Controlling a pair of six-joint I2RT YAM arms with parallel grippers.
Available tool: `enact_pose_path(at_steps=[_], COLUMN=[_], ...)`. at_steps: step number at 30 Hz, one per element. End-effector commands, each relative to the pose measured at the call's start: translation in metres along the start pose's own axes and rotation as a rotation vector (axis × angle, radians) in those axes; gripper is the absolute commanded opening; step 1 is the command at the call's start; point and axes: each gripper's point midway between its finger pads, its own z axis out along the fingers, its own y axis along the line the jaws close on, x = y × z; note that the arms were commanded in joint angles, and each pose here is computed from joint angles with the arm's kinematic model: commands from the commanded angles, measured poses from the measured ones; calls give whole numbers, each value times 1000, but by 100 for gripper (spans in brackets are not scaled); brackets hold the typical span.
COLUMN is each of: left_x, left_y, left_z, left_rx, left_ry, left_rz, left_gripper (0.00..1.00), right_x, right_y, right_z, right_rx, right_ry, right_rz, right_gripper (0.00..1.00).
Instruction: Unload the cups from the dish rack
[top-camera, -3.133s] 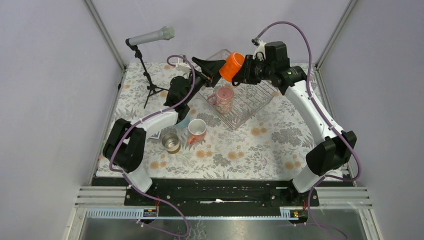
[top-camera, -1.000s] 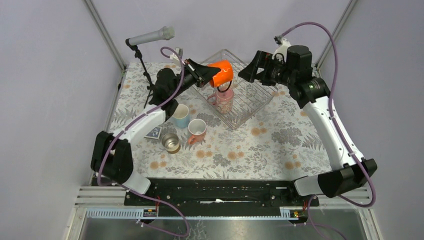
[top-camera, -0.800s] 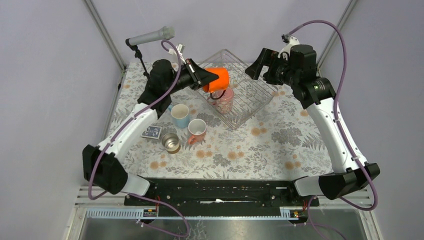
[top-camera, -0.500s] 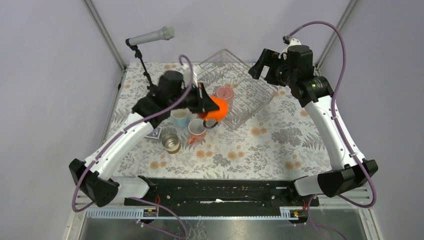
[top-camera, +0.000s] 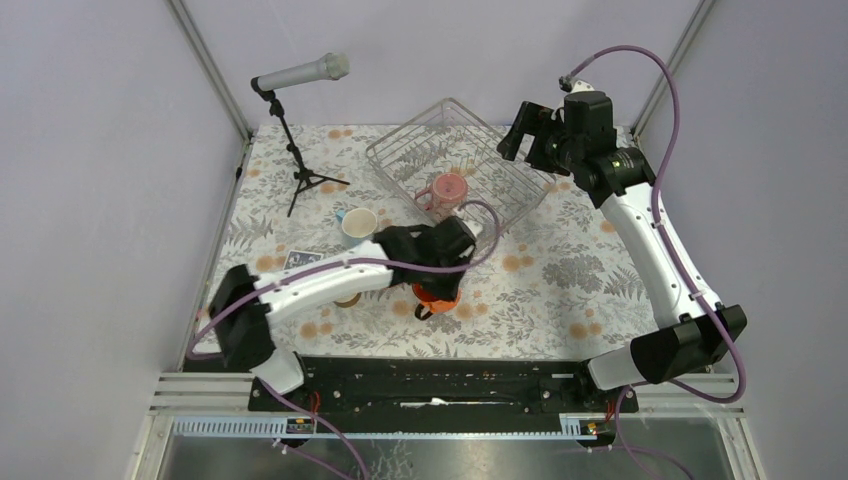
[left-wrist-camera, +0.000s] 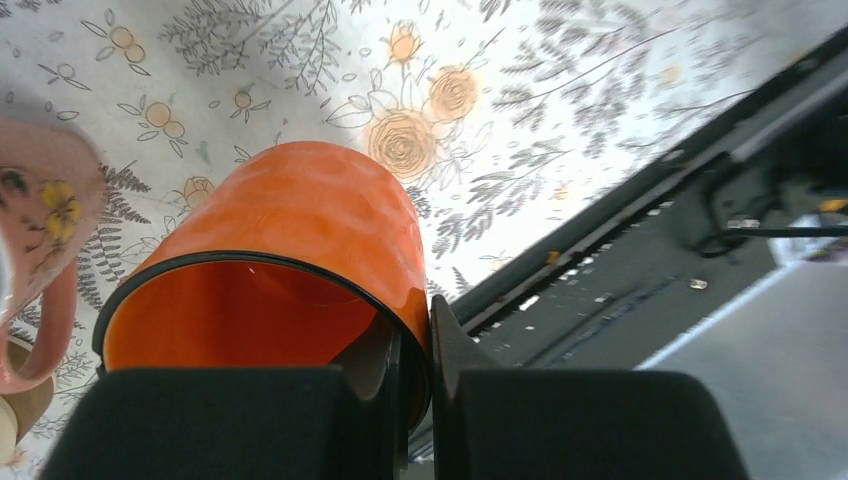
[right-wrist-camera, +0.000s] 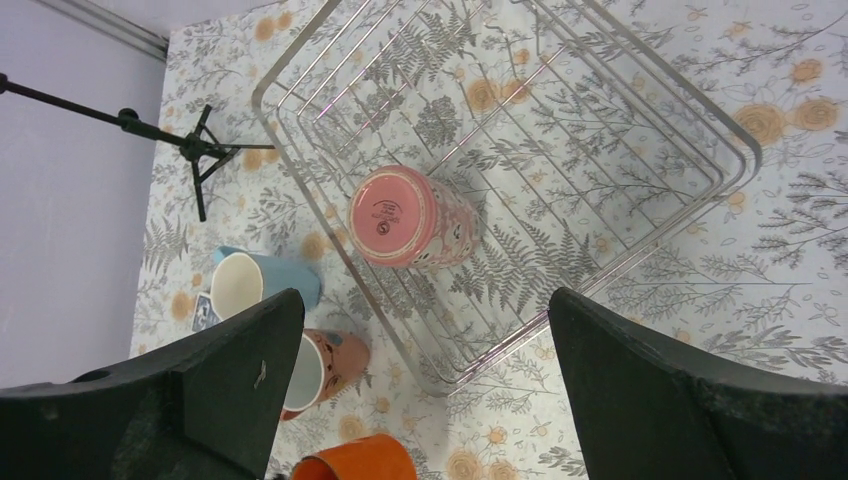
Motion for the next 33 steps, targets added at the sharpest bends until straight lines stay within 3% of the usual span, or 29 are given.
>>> enact_pose_path(at_steps=[1, 10, 18, 21, 30, 33], left_x=[-8, 17, 23, 25, 24, 14], left_y=[0, -2, 5, 5, 7, 2], left_z=[20, 61, 72, 73, 67, 55], left_rx=[-119, -225, -261, -257, -261, -242], left_ry=[-51, 24, 43, 43, 31, -6], left_rz=[104, 194, 199, 196, 204, 198], left_gripper=[0, 0, 0, 13, 38, 50], right_x=[-13, -12, -11, -9, -4, -5], right_y=[-12, -17, -16, -16, -14, -13], right_z=[-9, -12, -12, -11, -7, -7], right_rx=[70, 93, 84, 80, 67, 64], right_ry=[-60, -62, -58, -48, -30, -28], right_rz=[-27, -31, -32, -33, -30, -31], right_gripper=[100, 100, 100, 100, 100, 100])
